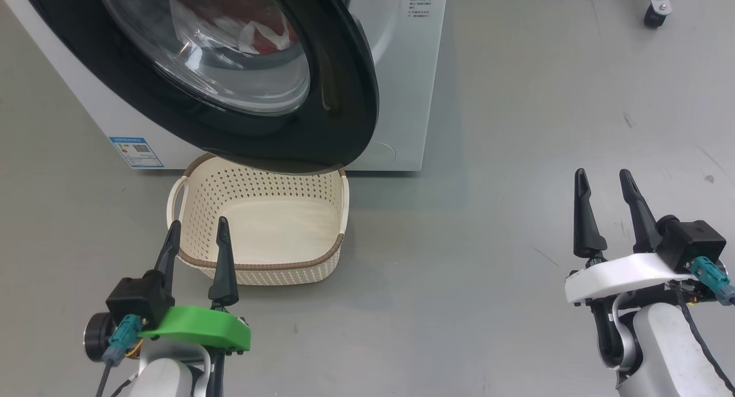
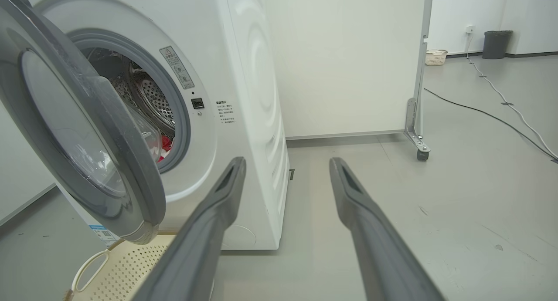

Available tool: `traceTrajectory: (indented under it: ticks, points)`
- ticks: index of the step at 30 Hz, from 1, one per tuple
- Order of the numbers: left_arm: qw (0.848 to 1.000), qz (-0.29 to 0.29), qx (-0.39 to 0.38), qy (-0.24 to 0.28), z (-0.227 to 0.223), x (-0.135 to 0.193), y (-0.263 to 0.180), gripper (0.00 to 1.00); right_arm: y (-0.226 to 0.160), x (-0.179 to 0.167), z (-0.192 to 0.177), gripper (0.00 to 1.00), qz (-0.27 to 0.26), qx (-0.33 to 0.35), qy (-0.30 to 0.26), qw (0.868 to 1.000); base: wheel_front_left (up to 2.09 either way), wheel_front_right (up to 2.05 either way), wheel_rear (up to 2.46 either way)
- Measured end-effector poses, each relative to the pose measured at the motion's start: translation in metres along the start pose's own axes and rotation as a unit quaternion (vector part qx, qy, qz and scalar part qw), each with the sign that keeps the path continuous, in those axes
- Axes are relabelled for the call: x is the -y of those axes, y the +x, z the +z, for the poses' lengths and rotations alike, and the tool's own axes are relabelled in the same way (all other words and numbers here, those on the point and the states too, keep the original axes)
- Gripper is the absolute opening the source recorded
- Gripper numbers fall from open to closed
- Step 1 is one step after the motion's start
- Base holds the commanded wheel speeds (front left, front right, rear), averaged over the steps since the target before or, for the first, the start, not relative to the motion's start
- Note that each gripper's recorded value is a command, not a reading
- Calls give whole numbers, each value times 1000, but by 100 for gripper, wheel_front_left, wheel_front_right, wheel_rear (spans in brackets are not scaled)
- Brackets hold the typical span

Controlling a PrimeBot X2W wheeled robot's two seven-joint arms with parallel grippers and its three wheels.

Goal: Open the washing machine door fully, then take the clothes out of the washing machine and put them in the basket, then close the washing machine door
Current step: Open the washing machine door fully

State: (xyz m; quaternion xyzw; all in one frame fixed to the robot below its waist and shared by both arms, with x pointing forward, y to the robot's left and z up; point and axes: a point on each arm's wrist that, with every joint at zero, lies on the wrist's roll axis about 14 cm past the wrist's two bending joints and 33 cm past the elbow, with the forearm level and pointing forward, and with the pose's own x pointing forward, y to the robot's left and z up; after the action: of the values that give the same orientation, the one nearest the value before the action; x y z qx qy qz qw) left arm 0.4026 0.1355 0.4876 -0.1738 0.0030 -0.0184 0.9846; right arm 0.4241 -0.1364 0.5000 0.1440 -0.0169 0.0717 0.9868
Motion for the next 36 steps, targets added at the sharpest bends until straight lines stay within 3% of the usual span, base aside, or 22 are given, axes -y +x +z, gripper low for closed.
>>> traceTrajectory:
  ticks: [13,25,33,36]
  points:
    - [1000,-3,-6,0,-4,1,0,100,3,2,-1,100,2,0,-2,1000,0,0,0]
    - [1000,2,-28,0,-21,-3,2,100,43,-25,7,100,82,5,-23,996,0,0,0]
    - [999,-5,-33,1,-26,-2,15,100,88,-44,7,100,111,-21,43,993,0,0,0]
    - [999,-4,-37,-1,-29,-3,18,100,107,-52,9,100,118,-28,93,988,0,0,0]
